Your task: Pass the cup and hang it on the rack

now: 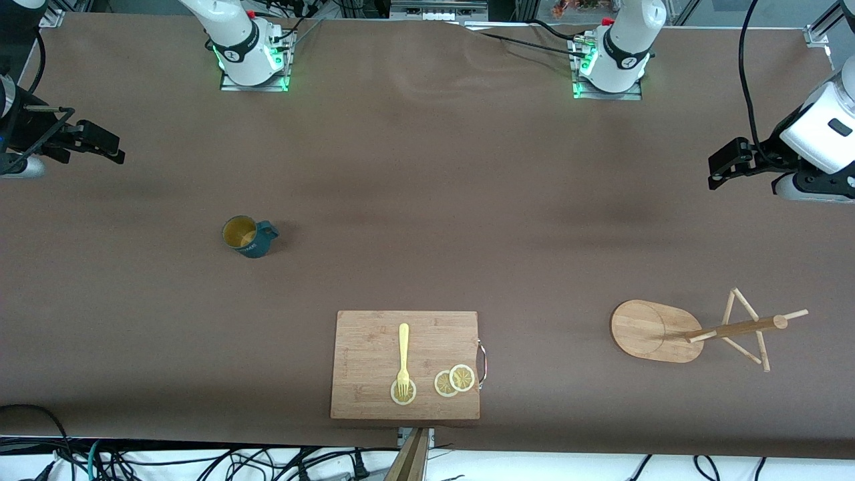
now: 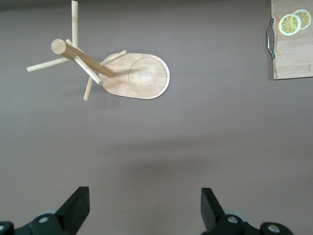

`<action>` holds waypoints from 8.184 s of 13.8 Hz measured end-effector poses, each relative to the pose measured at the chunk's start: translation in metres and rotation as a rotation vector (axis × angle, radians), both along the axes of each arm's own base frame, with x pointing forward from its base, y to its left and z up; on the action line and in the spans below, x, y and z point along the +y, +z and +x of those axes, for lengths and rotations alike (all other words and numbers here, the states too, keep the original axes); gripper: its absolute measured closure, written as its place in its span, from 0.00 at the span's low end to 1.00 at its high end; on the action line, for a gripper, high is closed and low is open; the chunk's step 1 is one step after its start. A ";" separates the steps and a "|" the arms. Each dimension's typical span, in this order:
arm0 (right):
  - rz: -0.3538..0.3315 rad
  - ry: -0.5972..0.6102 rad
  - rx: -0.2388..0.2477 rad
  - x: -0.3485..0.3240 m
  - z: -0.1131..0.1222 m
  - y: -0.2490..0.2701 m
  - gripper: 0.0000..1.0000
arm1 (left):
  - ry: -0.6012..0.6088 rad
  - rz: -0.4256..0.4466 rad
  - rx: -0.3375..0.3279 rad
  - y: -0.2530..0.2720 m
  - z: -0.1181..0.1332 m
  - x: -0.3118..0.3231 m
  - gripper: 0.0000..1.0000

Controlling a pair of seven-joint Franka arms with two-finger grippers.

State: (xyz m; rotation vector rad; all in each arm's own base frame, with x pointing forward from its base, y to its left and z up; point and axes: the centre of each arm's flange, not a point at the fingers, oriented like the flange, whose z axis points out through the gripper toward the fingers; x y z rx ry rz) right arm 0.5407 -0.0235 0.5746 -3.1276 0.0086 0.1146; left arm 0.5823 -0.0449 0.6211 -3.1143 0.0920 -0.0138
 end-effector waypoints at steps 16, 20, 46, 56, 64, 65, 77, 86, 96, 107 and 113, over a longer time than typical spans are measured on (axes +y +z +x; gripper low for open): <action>0.000 0.002 0.000 0.001 0.000 0.000 0.00 | 0.070 -0.047 0.005 -0.001 0.001 0.009 0.00; 0.000 0.003 0.000 0.001 0.000 0.000 0.00 | 0.108 -0.056 0.026 -0.007 0.003 0.029 0.00; -0.012 0.036 0.048 0.041 0.044 -0.178 0.00 | 0.086 -0.057 0.028 -0.007 0.002 0.017 0.00; -0.020 0.067 0.049 0.088 0.032 -0.273 0.01 | 0.086 -0.057 0.027 -0.007 0.002 0.017 0.00; -0.026 0.111 0.045 0.064 0.036 -0.308 0.16 | 0.086 -0.057 0.027 -0.007 0.002 0.017 0.00; -0.027 0.111 0.046 0.064 0.035 -0.314 0.30 | 0.086 -0.057 0.027 -0.007 0.002 0.017 0.00; -0.026 0.121 0.037 0.071 0.059 -0.314 0.95 | 0.086 -0.057 0.027 -0.007 0.002 0.017 0.00; 0.037 0.046 0.068 0.238 0.069 -0.202 0.95 | 0.088 -0.057 0.027 -0.007 0.002 0.018 0.00; 0.075 -0.206 -0.020 0.550 -0.035 -0.270 0.95 | 0.091 -0.057 0.024 -0.007 0.002 0.019 0.00; 0.039 -0.261 0.002 0.611 -0.100 -0.341 0.89 | 0.092 -0.061 0.068 -0.065 0.019 0.017 0.00; 0.048 -0.284 -0.028 0.606 -0.081 -0.288 0.28 | 0.093 -0.052 0.192 -0.127 0.013 0.019 0.00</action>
